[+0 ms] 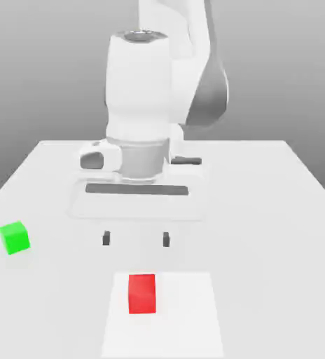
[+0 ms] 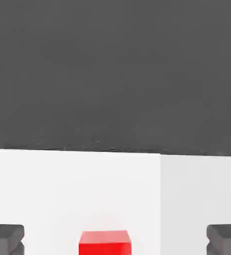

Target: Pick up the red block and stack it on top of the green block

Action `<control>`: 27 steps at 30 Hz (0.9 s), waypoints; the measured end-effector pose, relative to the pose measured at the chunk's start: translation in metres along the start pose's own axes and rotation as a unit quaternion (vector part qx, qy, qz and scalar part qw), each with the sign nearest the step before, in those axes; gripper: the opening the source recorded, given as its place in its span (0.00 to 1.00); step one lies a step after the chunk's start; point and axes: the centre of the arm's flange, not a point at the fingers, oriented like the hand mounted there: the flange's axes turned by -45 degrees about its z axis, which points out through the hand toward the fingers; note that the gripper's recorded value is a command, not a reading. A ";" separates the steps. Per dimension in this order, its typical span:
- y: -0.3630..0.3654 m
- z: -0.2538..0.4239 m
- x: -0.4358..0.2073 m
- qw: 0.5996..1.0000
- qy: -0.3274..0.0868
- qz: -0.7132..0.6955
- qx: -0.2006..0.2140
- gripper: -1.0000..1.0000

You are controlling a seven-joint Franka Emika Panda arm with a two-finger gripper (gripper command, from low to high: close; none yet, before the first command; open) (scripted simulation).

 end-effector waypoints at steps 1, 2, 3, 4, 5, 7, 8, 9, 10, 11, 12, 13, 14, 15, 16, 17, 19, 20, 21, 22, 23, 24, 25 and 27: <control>-0.001 0.018 -0.010 1.000 -0.016 -0.001 0.005 0.50; -0.001 0.032 -0.015 1.000 -0.024 -0.001 0.008 0.50; -0.001 0.043 -0.018 1.000 -0.027 -0.002 0.009 0.50; -0.002 0.054 -0.019 1.000 -0.029 -0.002 0.010 0.50; -0.002 0.064 -0.020 0.999 -0.030 -0.002 0.010 0.50; -0.002 0.084 -0.023 0.999 -0.031 -0.002 0.010 0.50; -0.003 0.094 -0.024 0.999 -0.031 -0.003 0.010 0.00; -0.003 0.094 -0.024 0.999 -0.031 -0.003 0.010 0.00; -0.003 0.094 -0.024 0.999 -0.031 -0.003 0.010 0.00; -0.003 0.094 -0.024 0.999 -0.031 -0.003 0.010 0.00; -0.003 0.094 -0.024 0.999 -0.031 -0.003 0.010 0.00; -0.003 0.094 -0.024 0.999 -0.031 -0.003 0.010 0.00; -0.003 0.099 -0.025 0.999 -0.032 -0.003 0.010 0.00; -0.003 0.096 -0.024 0.999 -0.031 -0.003 0.010 0.00; -0.003 0.090 -0.023 0.999 -0.031 -0.002 0.010 0.00; -0.003 0.082 -0.022 0.999 -0.031 -0.002 0.010 0.00; -0.002 0.063 -0.021 0.999 -0.031 -0.002 0.010 0.00; -0.002 0.053 -0.021 0.999 -0.031 -0.002 0.010 0.00; -0.002 0.044 -0.021 0.999 -0.031 -0.002 0.010 0.00; 0.011 0.038 -0.023 0.999 -0.032 0.024 0.009 0.00; 0.025 0.035 -0.025 0.998 -0.032 0.057 0.007 0.00; 0.041 0.032 -0.028 0.995 -0.033 0.095 0.005 0.00; 0.056 0.030 -0.031 0.990 -0.033 0.134 0.003 0.00; 0.087 0.026 -0.041 0.976 -0.033 0.215 -0.001 0.00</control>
